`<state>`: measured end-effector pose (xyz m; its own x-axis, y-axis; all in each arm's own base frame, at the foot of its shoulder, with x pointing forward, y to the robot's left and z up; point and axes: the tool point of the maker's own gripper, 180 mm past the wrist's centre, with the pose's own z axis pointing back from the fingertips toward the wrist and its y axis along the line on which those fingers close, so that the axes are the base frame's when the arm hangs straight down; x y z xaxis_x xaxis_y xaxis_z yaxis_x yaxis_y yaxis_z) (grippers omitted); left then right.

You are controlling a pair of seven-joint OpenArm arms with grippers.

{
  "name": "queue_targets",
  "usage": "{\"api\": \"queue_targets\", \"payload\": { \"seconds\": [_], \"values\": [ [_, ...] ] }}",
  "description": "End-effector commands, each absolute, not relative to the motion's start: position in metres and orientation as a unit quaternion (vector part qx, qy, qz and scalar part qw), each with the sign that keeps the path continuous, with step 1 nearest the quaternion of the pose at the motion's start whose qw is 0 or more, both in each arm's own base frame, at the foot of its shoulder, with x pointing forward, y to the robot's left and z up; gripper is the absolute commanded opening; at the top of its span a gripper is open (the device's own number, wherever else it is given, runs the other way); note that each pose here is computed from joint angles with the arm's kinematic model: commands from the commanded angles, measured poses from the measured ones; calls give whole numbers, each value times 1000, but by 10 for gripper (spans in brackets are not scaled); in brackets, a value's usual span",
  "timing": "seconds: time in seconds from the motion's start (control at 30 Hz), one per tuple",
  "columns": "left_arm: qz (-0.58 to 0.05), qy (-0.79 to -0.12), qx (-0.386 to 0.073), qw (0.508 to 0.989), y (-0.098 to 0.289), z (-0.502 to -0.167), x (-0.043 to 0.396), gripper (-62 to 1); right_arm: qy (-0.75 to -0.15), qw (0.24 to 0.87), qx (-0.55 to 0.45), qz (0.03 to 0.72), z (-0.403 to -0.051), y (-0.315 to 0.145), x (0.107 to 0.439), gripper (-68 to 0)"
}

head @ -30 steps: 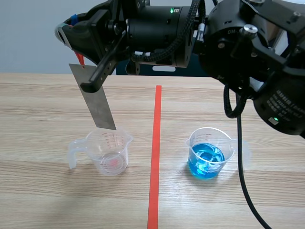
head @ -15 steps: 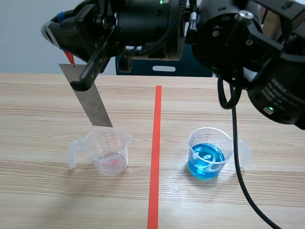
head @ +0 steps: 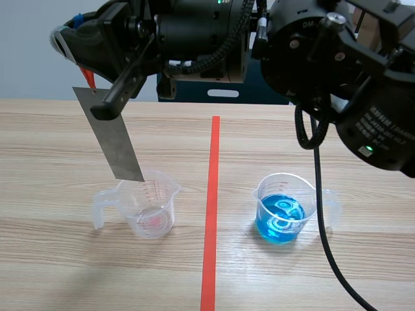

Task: Do the redox reaction experiment. lift the metal plate out of the left beaker

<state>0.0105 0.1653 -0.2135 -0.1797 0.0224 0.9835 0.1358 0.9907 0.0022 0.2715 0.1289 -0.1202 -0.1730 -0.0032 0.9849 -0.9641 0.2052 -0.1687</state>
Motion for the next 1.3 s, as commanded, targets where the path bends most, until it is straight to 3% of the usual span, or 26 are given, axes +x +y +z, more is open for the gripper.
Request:
{"api": "queue_targets", "payload": {
  "seconds": [0.0,0.67,1.27],
  "values": [
    [-43,-785,-52,616,166,-203,10,14,-620,475,413,469,-96,127,274,-673],
    [-43,-785,-52,616,166,-203,10,14,-651,444,402,466,-64,119,270,-673],
    [-43,-785,-52,616,166,-203,10,14,-637,465,377,485,-63,117,279,-673]
  ]
}}
